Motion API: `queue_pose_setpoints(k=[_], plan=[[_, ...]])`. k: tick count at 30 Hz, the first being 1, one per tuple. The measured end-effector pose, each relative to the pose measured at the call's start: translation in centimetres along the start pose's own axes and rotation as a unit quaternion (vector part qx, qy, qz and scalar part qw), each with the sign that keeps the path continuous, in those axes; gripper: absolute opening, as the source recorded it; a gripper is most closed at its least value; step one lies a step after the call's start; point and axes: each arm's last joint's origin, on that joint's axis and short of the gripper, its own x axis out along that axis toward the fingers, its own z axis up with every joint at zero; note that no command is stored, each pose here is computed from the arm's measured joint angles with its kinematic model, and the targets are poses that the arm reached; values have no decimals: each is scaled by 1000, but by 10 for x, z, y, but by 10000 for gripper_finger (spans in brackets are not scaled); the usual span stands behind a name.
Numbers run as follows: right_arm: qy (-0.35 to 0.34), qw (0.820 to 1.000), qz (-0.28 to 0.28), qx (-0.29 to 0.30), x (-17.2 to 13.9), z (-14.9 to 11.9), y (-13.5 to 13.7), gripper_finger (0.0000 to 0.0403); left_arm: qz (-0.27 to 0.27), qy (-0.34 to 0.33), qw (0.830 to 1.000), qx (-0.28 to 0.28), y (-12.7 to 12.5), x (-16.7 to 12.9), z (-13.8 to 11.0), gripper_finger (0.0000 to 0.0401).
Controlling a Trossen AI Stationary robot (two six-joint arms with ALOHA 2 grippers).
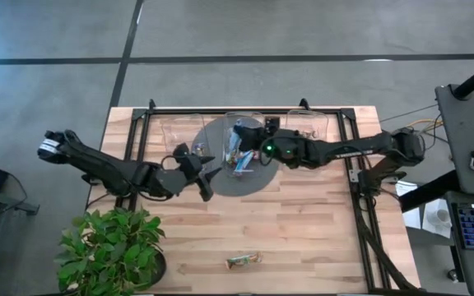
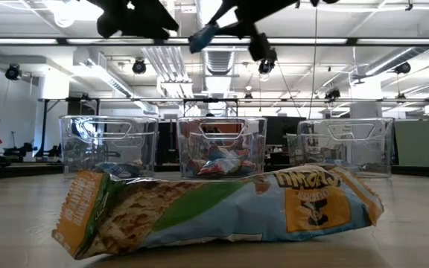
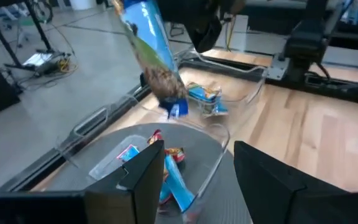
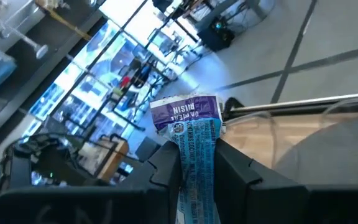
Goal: Pick and place Granola Bars by type
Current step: Put the blue granola bar into the left transparent bin
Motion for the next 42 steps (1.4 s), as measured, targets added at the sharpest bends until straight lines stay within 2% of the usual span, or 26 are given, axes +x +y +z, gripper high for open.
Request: queue_pose_setpoints(k=[5, 8, 16, 28, 37, 42], plan=[[15, 1000, -5, -11, 19, -11, 6, 68, 34, -6, 999, -13, -4, 9, 0, 176], [25, 1000, 0, 4, 27, -16, 9, 68, 63, -11, 998, -9, -4, 12, 0, 176], [46, 999, 23, 12, 42, -22, 20, 68, 79, 3, 997, -17, 0, 26, -5, 176], [47, 999, 10, 7, 39, -23, 23, 68, 129, -4, 992, -12, 11, 26, -4, 176], [74, 997, 5, 13, 37, -27, 22, 68, 129, 4, 992, -8, 15, 30, -5, 174], [89, 996, -12, 0, 36, -30, 18, 68, 129, 6, 992, -1, 15, 30, -5, 149]])
